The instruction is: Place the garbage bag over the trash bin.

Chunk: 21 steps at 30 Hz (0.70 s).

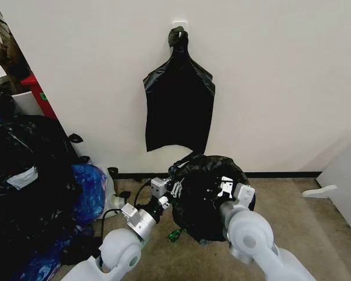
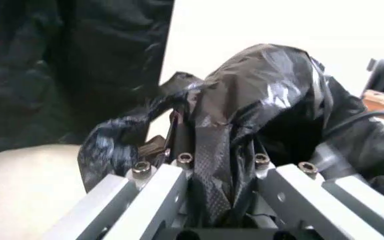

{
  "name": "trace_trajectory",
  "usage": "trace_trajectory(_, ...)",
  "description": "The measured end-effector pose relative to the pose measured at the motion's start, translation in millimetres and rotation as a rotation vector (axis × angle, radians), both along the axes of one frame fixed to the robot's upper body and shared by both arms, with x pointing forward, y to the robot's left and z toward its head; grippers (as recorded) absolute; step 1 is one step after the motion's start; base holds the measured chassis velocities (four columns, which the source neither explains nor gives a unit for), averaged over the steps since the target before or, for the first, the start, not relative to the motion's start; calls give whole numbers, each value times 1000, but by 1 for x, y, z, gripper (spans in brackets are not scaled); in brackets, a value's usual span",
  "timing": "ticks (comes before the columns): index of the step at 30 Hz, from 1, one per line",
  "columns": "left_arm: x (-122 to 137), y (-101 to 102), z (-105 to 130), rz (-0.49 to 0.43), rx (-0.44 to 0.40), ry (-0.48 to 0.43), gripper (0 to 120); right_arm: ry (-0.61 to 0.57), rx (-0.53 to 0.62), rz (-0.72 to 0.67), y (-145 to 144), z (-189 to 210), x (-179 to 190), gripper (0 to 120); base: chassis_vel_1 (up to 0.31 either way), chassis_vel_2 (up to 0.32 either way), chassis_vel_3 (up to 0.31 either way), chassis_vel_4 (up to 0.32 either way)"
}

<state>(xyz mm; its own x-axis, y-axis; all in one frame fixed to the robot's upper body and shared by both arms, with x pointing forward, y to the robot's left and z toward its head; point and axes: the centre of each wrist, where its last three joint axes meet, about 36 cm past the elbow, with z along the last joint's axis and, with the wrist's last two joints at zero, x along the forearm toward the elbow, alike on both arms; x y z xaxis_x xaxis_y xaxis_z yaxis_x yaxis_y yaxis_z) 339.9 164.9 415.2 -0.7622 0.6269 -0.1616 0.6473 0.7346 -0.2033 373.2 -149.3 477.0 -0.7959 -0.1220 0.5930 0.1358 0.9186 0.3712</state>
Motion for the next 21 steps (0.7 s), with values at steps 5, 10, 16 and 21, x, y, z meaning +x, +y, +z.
trace_trajectory(5,0,0,3,-64,-21,-37,5,20,-10,-40,-7,-10,13,0,0,0,0,0)
trace_trajectory(10,-3,1,6,-106,-28,-50,5,30,-18,-73,-17,-14,20,0,0,0,0,0)
trace_trajectory(16,4,1,3,-73,-25,-45,5,20,-19,-65,-15,-9,13,0,0,0,0,0)
trace_trajectory(21,13,0,2,-29,-26,-35,5,12,-11,-26,-10,0,-6,0,0,0,0,0)
